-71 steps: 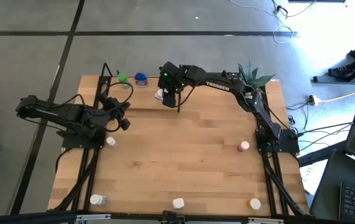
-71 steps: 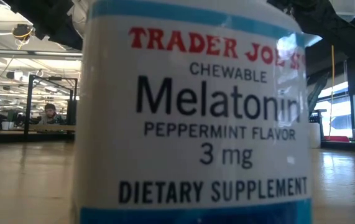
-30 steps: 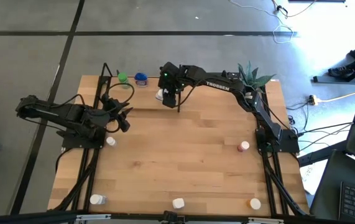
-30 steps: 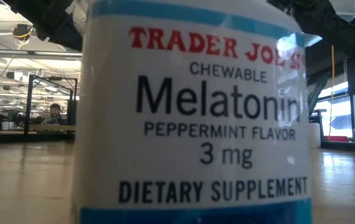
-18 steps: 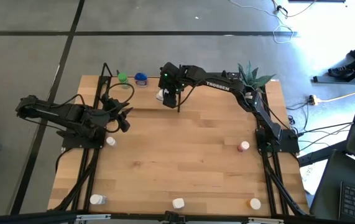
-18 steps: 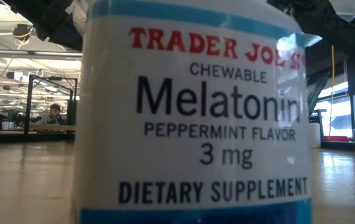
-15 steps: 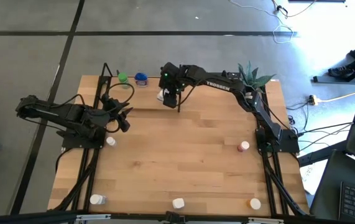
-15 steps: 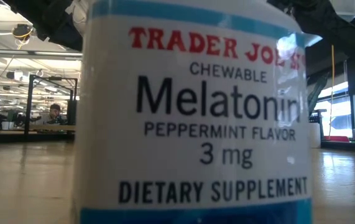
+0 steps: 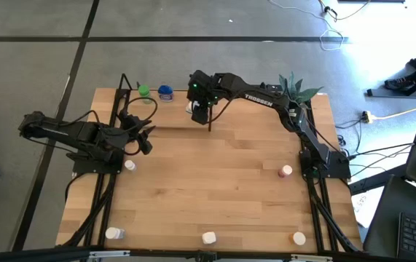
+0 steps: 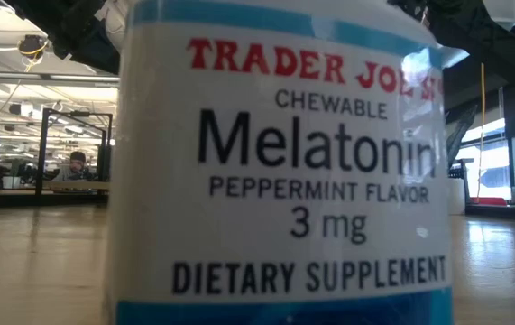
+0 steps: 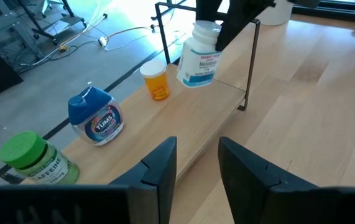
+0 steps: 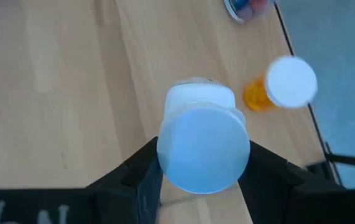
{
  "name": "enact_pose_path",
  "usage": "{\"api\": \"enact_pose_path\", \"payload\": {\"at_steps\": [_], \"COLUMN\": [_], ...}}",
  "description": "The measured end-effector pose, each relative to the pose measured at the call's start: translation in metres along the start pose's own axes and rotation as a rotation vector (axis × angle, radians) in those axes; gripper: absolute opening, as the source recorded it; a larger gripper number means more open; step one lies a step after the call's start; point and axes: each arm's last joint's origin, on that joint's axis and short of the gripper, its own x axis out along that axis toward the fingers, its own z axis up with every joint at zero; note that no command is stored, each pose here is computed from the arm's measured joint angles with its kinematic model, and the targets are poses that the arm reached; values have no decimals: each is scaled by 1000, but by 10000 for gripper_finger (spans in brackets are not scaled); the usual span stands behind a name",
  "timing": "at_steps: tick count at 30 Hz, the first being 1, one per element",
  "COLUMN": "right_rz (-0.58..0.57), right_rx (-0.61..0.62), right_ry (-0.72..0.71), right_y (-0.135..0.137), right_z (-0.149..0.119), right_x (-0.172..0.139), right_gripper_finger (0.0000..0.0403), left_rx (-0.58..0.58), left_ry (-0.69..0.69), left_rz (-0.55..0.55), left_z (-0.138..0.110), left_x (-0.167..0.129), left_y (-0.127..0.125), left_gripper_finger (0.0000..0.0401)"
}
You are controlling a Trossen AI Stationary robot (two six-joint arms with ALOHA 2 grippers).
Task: Pick and place medicine bottles onto shelf by color
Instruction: Put the white pill bottle on the shelf
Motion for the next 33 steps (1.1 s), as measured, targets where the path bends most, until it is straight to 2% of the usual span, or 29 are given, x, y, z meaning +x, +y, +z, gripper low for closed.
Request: {"api": "enact_pose_path", "payload": {"at_steps": [7, 19, 23, 29, 33], "right_rz": [-21, -31, -29, 10, -8], "right_rx": [-23, -27, -35, -110, -122], "right_ry": [78, 175, 172, 110, 112], "right_y": [2, 3, 3, 5, 5], "right_z": [-7, -16, -16, -10, -10], "right_x": [10, 9, 9, 10, 10], "right_gripper_finger": [178, 178, 178, 178, 178], "left_rx": [0, 0, 0, 0, 0], "left_ry": [0, 0, 0, 0, 0], "left_rz": [0, 0, 0, 0, 0], "left_z": [0, 0, 0, 0, 0], "left_x": [0, 0, 0, 0, 0], "left_y": [0, 0, 0, 0, 0], "left_gripper_finger": [112, 112, 112, 112, 112]}}
